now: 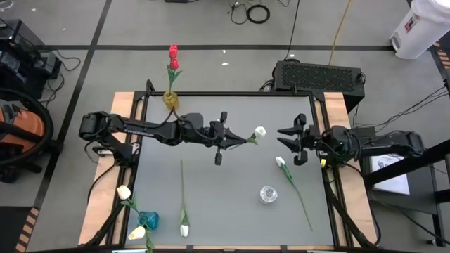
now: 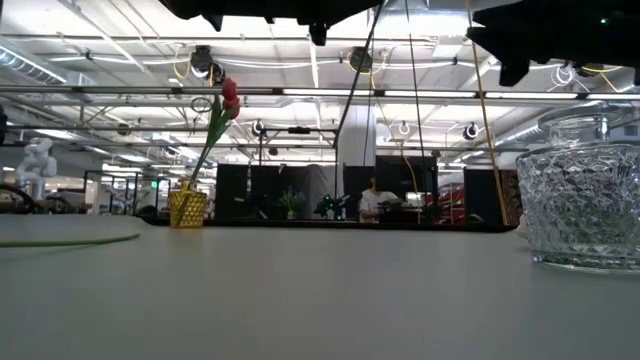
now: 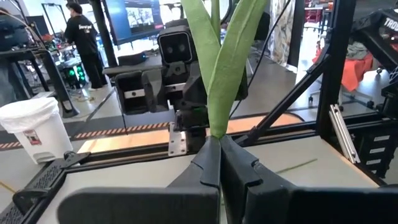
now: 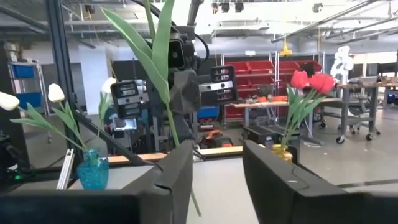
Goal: Sort flowers into vase by color
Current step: Put the top white tulip into the transparent vase
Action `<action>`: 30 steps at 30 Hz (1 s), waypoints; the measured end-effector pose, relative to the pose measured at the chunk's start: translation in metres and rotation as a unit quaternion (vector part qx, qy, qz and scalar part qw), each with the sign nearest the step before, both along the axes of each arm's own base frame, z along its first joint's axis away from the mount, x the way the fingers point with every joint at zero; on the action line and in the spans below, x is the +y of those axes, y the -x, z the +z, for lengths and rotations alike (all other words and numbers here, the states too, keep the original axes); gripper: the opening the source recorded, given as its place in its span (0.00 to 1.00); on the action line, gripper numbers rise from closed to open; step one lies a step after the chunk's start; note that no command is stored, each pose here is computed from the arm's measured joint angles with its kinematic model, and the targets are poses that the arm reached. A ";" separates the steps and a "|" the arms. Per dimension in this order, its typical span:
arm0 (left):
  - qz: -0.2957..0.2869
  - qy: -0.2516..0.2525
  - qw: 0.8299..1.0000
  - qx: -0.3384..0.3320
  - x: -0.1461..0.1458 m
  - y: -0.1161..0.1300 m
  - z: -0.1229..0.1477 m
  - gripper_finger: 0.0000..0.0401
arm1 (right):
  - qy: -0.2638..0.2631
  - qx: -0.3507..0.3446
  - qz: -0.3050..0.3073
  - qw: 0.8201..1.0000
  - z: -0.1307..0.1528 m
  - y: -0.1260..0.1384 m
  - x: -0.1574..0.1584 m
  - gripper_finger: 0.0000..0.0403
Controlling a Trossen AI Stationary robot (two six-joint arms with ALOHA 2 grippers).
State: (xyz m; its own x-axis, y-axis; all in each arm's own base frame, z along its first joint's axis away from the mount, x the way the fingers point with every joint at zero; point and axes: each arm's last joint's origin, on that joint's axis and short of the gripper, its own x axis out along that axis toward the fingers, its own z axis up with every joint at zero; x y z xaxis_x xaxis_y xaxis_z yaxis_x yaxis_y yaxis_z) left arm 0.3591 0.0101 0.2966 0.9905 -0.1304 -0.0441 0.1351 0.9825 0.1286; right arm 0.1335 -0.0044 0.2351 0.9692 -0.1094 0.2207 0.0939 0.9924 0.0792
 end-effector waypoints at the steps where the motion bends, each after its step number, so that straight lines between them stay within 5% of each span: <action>1: -0.001 0.000 1.000 0.000 -0.001 0.000 0.000 0.00 | 0.000 0.000 0.000 1.000 -0.001 -0.003 0.000 0.34; 12: -0.005 0.000 1.000 0.000 -0.003 0.000 0.000 0.00 | -0.001 -0.046 0.042 0.998 0.000 -0.031 0.002 0.40; 30: -0.010 0.000 1.000 0.000 -0.004 0.000 0.000 0.00 | 0.058 -0.001 0.054 0.997 0.026 -0.100 0.014 0.40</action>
